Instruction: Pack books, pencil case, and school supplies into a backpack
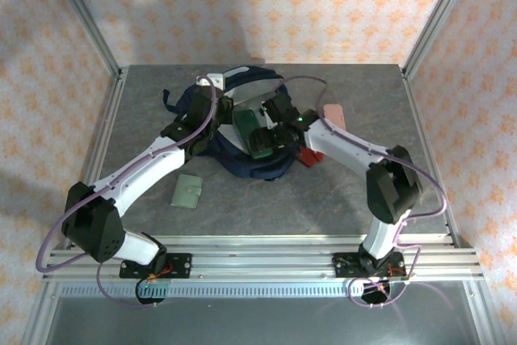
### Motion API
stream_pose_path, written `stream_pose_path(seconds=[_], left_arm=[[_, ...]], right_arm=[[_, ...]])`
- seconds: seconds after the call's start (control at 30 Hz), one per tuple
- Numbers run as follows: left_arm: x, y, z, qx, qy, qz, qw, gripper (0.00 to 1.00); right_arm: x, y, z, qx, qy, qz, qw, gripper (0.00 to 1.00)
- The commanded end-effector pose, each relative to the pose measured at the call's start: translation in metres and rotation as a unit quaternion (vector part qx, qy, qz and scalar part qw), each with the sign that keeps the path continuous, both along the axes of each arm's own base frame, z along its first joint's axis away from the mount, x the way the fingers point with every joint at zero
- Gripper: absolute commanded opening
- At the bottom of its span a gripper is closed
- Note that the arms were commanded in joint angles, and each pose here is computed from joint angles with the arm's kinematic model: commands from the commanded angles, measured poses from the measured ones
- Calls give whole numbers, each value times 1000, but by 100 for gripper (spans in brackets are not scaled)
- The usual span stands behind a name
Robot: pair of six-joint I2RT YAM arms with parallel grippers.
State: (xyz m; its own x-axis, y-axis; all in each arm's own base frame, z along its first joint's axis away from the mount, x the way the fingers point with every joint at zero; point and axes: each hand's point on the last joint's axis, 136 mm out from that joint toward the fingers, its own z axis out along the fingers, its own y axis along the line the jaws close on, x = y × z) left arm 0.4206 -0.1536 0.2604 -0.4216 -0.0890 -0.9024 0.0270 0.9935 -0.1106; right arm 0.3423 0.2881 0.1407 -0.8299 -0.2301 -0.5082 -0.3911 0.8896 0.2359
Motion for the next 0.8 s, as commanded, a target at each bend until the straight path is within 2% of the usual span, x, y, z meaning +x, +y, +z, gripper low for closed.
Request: stream_pose_path(seconds=[0.0, 0.03, 0.1, 0.23, 0.33, 0.37, 0.53, 0.77], left_arm=[[0, 1, 60, -77, -91, 8, 993, 0], [-1, 0, 56, -81, -88, 7, 993, 0], [-3, -3, 50, -90, -83, 1, 993, 0], [-7, -11, 37, -105, -71, -13, 992, 0], [-13, -17, 28, -112, -63, -22, 991, 0], [-15, -20, 25, -115, -59, -27, 991, 0], [-26, -32, 7, -121, -41, -40, 991, 0], [-35, -33, -11, -130, -27, -39, 990, 0]], right_arm=[[-6, -8, 10, 49, -11, -51, 997, 66], [-13, -7, 5, 66, 0, -51, 996, 57], [-26, -6, -7, 91, 24, -55, 994, 53], [-42, 1, -33, 130, 67, -63, 987, 53], [-44, 9, -42, 153, 80, -70, 982, 63], [-43, 11, -43, 160, 79, -71, 981, 64], [-29, 14, -41, 165, 72, -96, 979, 59], [-33, 8, -7, 188, 41, -108, 975, 57]])
